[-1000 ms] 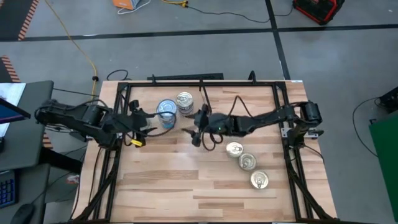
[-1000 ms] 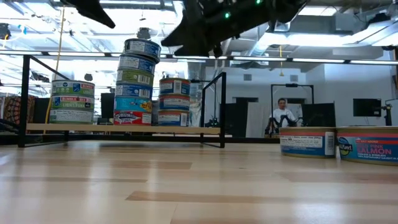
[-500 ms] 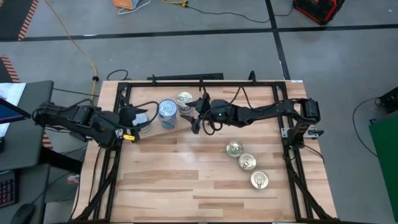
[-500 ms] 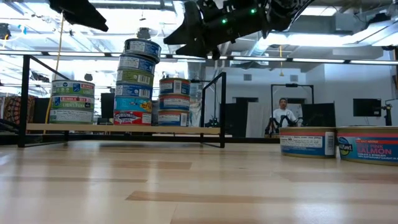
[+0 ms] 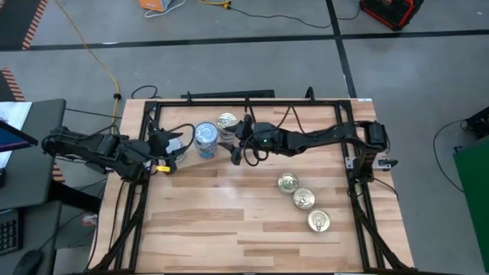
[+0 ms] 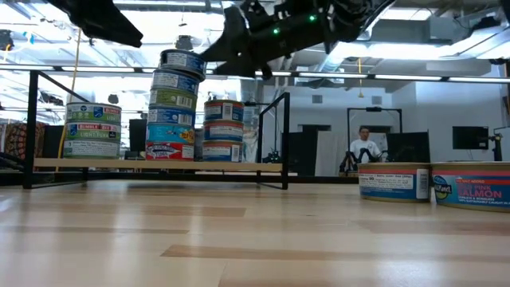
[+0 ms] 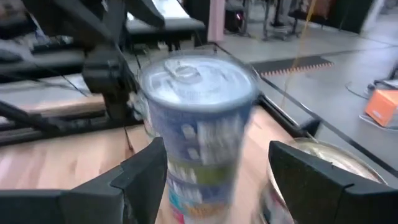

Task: Stack canned seafood by type on shelf
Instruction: Stack the blue tuna can on top of the blue tuna can on the shelf, then stack the blue pink tuna can on top of the blue pink tuna can on the shelf

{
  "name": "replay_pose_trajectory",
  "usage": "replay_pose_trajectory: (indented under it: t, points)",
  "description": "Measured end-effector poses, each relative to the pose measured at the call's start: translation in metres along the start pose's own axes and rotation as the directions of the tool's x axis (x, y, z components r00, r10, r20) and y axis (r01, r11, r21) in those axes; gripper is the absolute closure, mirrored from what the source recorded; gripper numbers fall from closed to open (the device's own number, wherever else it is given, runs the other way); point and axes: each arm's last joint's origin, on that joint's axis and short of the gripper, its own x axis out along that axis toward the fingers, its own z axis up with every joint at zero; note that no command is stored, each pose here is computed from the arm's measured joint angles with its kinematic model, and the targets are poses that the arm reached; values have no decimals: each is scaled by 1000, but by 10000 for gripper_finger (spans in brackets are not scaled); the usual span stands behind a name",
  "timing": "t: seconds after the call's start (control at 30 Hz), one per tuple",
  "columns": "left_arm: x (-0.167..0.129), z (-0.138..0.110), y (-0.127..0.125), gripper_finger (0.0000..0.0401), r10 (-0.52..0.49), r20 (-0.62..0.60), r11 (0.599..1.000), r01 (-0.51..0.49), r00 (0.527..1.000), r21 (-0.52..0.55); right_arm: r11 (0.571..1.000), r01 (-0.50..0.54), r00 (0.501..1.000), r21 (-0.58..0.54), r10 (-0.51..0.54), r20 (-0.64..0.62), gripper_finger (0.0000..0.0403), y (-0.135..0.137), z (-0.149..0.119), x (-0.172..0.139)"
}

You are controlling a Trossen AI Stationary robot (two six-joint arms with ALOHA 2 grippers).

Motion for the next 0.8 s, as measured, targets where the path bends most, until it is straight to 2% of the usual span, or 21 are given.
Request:
replay_pose_trajectory:
  t: [0.27, 0.4, 0.63, 0.8]
  points:
    - [-5, -2, 6, 182, 6, -5, 995, -6, 1000, -98, 1000, -13, 1000, -22, 12, -27, 97, 3, -2, 25]
    - [-6, -6, 6, 182, 1, -31, 996, -3, 1000, -85, 999, -14, 1000, -31, 14, -3, 97, 4, 7, 28]
    - [-6, -7, 4, 182, -74, -56, 994, 70, 996, -81, 999, -37, 999, -31, 36, -15, 97, 2, 15, 28]
    - [-6, -7, 2, 182, -154, -67, 985, 147, 986, -93, 998, -47, 993, -48, 42, -106, 97, 5, 12, 25]
